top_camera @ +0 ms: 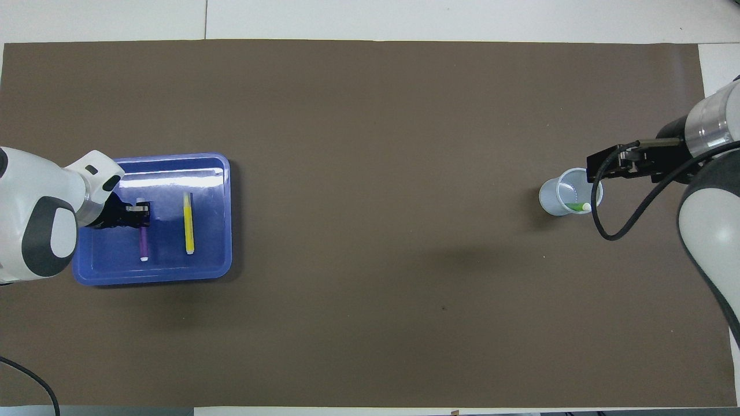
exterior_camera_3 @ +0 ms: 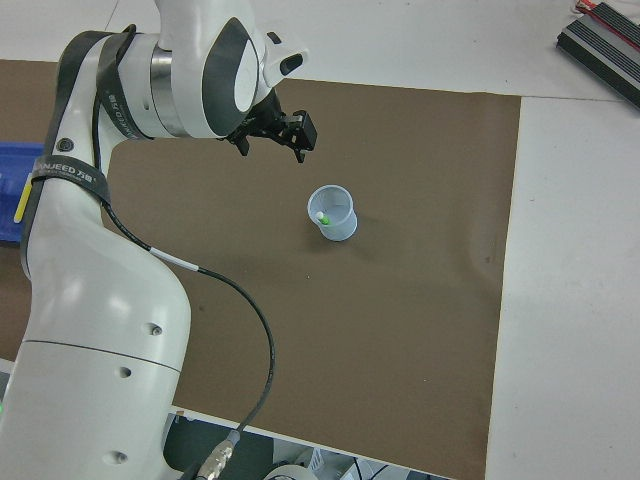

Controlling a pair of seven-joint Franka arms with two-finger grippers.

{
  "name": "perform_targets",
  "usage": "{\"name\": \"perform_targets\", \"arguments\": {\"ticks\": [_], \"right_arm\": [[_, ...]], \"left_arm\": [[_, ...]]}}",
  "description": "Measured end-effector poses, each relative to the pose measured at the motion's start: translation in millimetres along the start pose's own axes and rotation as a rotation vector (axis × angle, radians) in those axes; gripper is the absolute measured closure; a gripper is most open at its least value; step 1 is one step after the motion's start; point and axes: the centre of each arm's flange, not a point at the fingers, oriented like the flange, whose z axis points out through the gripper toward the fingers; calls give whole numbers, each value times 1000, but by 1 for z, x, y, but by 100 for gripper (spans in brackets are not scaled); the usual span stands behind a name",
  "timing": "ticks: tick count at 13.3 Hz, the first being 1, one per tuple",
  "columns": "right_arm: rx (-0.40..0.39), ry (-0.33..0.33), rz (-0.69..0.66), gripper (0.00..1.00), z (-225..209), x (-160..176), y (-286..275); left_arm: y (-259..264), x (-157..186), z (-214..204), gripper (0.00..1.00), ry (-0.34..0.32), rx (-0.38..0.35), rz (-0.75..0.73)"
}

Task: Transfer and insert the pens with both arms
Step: 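Lift the purple pen with the left gripper toward the right gripper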

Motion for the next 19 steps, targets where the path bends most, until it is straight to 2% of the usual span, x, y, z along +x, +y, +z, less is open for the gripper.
{"name": "perform_targets", "arguments": {"ticks": [4,9,12,16,17,19], "right_arm": [[-1,3,0,0,-1,0,0],[0,5,-2,0,-2,0,-1],[0,14,-1,0,-3,1,-1],[7,26,-9,0,-4,2,-6],[26,24,-19,0,-4,1,-14],[125,16,-18,0,-5,-1,-37]], "left_arm": [[3,12,-42,83,-65,-7,-30],[25,18,-84,83,-137,-140,-275],[69,17,-121,83,-190,-210,-450],[142,3,-159,83,-294,-330,-690],[159,-3,-166,83,-325,-356,-741],[190,-15,-177,83,-411,-415,-843]]}}
